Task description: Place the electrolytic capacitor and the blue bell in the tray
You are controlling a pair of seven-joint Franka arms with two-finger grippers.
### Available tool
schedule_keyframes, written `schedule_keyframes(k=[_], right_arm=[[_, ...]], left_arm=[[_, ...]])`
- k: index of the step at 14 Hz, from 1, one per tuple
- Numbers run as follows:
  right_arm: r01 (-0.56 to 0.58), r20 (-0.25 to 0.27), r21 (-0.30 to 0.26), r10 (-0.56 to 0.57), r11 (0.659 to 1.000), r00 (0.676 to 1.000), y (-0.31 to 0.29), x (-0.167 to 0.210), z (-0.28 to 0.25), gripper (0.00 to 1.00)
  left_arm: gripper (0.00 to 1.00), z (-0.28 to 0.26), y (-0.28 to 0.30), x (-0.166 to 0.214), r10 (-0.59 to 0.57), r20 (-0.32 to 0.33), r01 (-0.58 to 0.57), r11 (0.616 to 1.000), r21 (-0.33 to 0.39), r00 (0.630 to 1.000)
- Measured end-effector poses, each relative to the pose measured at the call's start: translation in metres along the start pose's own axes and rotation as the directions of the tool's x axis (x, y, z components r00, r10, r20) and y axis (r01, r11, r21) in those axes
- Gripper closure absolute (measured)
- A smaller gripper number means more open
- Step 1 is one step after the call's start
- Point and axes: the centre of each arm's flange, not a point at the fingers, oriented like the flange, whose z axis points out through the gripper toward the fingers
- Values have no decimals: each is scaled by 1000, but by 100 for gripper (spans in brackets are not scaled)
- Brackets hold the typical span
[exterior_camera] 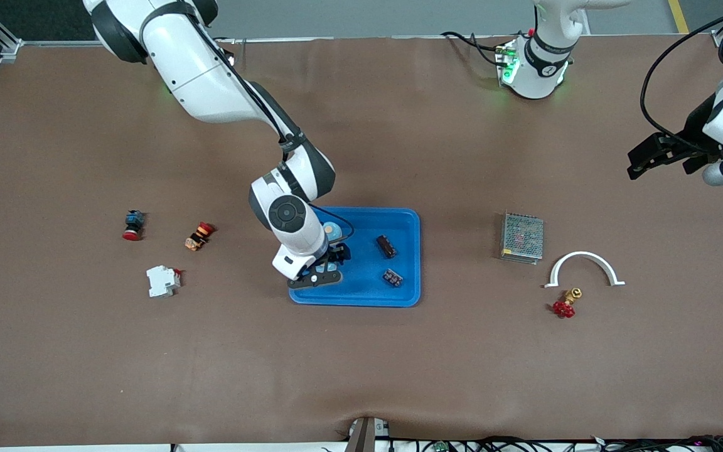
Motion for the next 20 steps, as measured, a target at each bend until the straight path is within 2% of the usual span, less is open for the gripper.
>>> schedule_keyframes(k=[2, 4, 7, 13, 20], right_arm=[[2, 3, -1, -2, 1000, 1000, -3, 3, -12, 0], [7, 29, -9, -7, 1000, 1000, -8, 3, -37, 0], [14, 77, -29, -11, 999, 997, -13, -1, -101, 0], [27, 135, -62, -18, 998, 991, -10, -28, -234, 0], [-10, 200, -110, 32, 994, 979, 39, -73, -368, 0]], left_arm=[[0, 0, 0, 0, 0, 0, 0, 1000, 0, 1000], [0, 0, 0, 0, 0, 0, 0, 1000, 0, 1000], [0, 0, 0, 0, 0, 0, 0, 1000, 0, 1000], [0, -2, 0, -1, 0, 4, 0, 1000, 1, 1000], [0, -7, 0, -4, 1, -5, -1, 1000, 0, 1000]])
